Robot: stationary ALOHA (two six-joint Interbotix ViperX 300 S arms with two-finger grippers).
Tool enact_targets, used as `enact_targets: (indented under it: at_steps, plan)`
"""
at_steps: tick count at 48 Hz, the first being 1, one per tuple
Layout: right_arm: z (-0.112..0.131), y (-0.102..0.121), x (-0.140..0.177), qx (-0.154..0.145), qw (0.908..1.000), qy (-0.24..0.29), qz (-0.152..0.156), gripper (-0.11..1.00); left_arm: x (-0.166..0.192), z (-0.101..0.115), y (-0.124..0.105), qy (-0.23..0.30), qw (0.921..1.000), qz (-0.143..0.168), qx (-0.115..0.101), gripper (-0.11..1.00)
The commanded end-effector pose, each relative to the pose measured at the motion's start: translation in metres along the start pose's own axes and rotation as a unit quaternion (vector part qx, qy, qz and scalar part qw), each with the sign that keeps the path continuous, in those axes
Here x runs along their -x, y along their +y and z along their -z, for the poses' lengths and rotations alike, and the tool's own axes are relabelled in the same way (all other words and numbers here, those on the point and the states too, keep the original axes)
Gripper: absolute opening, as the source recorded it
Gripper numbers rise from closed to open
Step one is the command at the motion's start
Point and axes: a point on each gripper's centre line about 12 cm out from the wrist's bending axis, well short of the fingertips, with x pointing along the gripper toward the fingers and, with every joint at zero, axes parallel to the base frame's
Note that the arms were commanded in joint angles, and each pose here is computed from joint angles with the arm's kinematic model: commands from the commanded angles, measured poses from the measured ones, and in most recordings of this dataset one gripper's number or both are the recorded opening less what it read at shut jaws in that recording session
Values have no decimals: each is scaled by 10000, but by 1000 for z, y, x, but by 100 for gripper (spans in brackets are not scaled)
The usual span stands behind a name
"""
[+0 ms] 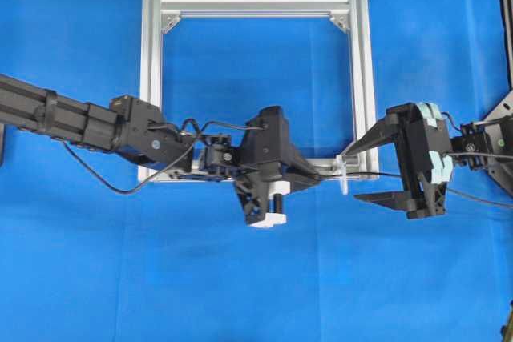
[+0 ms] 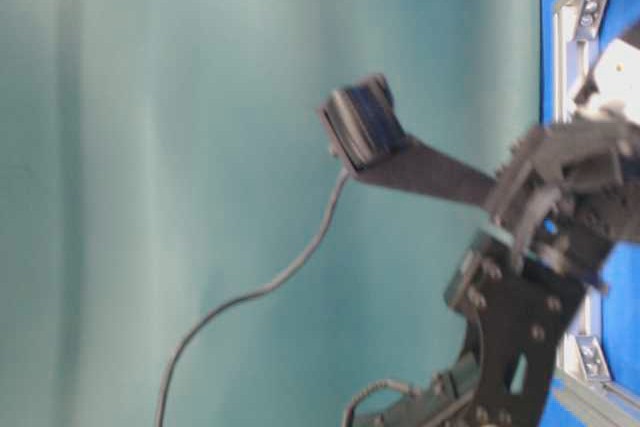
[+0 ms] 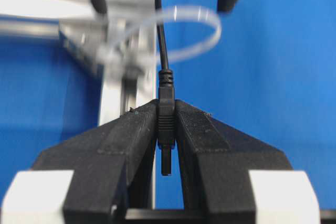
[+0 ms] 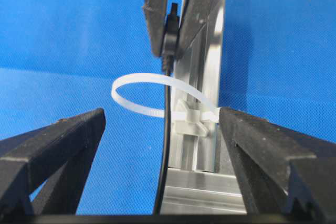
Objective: Insert the wire through the string loop located on the right side.
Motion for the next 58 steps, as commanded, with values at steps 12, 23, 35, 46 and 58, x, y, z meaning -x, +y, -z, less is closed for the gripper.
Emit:
enact_targets:
  at_steps: [12, 23, 35, 46, 58]
  plan:
    - [-8, 1, -1, -27, 9999, -130, -13, 95, 68, -23, -11, -220, 9996, 137, -67, 8]
    - [-9, 2, -2, -23, 9999, -144, -23, 95, 122, 7, -8, -30, 9998, 159, -92, 8]
    - [-10, 2, -2, -23, 9999, -151, -24, 95, 188, 37, 0, -65, 9998, 181, -85, 8]
    - [-9, 2, -2, -46, 10000, -83, -13, 95, 236, 65, 8, 61, 9997, 195, -107, 8]
    - [-12, 2, 1, -111, 9999, -65, 16, 95, 256, 83, 19, 253, 9996, 40, -120, 8]
